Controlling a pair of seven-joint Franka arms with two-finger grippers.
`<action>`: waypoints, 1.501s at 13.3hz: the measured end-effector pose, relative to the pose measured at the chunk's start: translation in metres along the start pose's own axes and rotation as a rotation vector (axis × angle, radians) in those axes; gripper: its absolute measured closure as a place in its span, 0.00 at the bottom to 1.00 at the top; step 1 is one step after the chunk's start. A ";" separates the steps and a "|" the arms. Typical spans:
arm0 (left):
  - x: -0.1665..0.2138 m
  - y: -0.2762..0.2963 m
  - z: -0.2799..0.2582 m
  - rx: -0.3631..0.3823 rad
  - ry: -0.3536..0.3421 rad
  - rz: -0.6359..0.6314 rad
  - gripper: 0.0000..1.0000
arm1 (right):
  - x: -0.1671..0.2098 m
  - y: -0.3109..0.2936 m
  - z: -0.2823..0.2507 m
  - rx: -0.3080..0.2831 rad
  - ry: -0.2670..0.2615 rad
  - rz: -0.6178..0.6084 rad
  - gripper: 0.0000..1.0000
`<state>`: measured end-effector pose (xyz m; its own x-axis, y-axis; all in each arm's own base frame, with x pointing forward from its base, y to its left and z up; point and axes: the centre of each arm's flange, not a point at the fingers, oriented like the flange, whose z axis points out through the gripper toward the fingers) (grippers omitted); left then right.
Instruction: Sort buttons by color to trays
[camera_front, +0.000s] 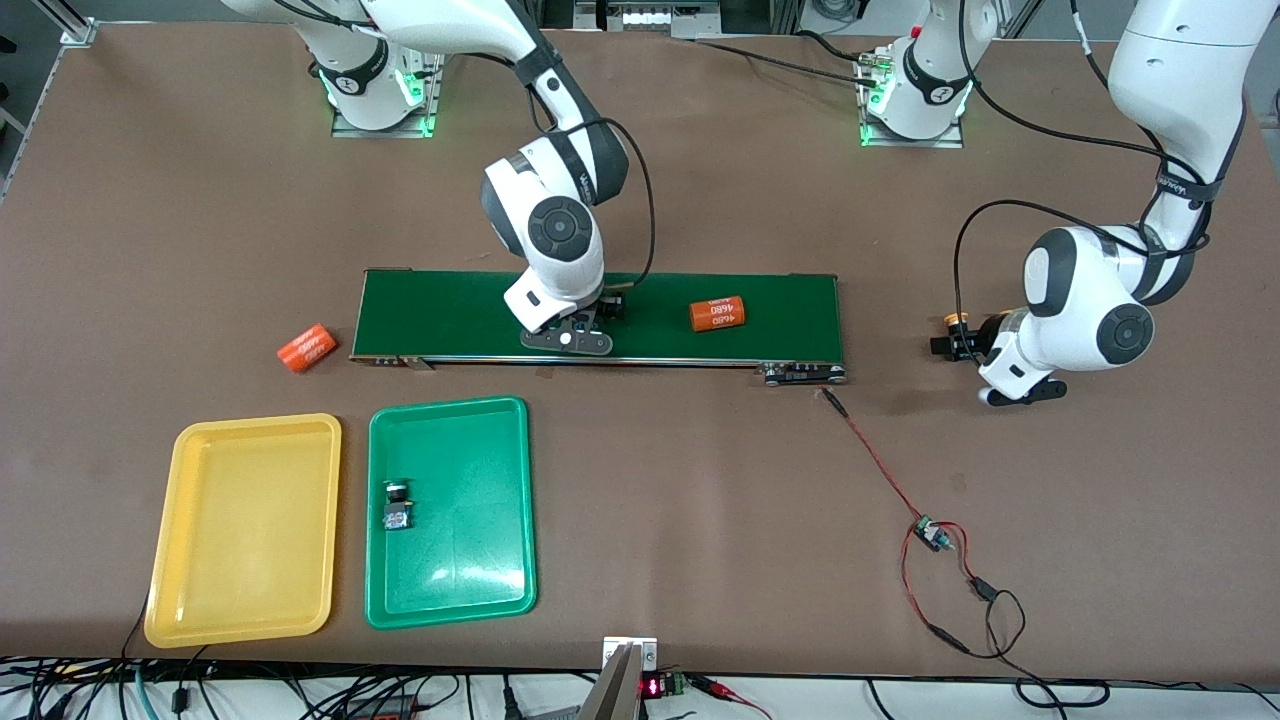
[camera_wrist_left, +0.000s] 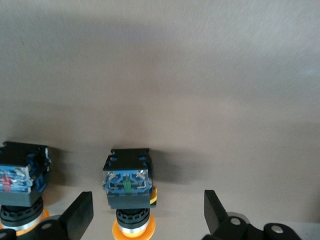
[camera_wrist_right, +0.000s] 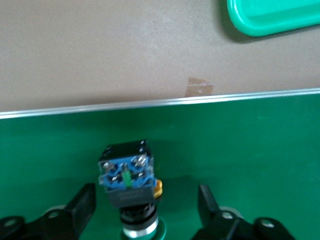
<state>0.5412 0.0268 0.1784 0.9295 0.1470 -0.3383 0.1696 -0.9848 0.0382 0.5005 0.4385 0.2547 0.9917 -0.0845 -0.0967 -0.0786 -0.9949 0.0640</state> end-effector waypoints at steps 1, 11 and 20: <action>-0.003 -0.003 0.005 0.001 -0.008 0.005 0.05 | -0.001 0.000 -0.003 0.003 0.001 0.000 0.31; 0.008 0.012 -0.056 0.009 0.065 0.043 0.59 | 0.029 0.018 -0.060 0.064 0.079 0.047 0.58; -0.069 0.225 -0.102 -0.043 0.019 0.156 0.59 | 0.191 0.143 -0.101 0.071 0.246 0.051 0.58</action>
<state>0.5491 -0.1955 0.3066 0.9517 -0.0055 -0.3069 0.0359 -0.9910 0.1290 0.6887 0.2858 0.3462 0.9804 -0.1273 0.1501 -0.1276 -0.9918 -0.0079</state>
